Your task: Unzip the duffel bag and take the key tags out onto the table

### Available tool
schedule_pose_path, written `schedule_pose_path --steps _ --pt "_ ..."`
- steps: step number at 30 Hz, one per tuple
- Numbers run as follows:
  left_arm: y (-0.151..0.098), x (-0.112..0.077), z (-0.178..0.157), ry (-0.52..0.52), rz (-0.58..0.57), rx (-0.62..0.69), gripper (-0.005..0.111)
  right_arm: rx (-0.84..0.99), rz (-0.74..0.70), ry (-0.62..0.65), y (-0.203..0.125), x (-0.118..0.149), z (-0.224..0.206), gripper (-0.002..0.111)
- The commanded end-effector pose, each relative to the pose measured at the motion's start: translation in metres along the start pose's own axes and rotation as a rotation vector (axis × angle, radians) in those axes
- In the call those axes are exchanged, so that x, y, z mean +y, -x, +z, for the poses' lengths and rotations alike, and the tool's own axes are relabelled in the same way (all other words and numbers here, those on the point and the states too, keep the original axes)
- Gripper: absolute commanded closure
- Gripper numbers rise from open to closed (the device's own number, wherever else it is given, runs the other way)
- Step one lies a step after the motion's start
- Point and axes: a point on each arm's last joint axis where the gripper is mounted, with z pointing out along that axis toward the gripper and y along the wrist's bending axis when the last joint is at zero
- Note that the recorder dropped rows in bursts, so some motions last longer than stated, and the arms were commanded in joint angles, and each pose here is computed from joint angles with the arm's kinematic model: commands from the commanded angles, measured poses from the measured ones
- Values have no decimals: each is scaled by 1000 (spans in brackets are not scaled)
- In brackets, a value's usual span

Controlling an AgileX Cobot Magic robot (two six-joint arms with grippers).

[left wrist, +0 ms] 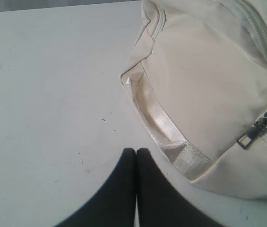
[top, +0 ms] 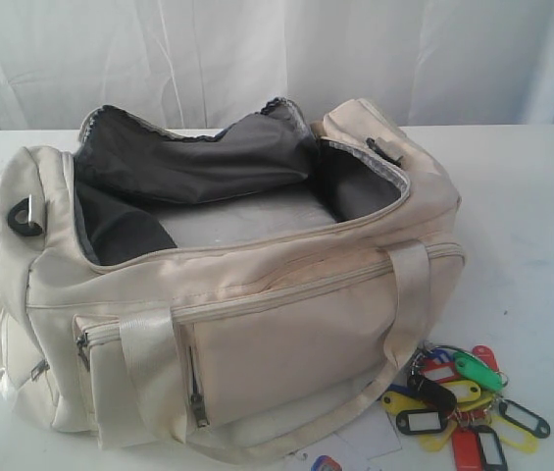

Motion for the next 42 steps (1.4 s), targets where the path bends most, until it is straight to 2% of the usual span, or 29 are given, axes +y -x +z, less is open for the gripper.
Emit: schedule_pose_path --steps 1,7,22,42 --pt "0 -1 0 -8 -5 -6 107 -3 -11 24 -1 1 0 108" --pt "0 0 0 -1 -7 -6 107 -2 -19 55 -1 3 0 108" --pt "0 5 0 88 -38 -4 107 -2 -19 57 -1 3 0 108" --pt "0 2 0 38 -21 -5 107 -2 -19 57 -1 3 0 108"
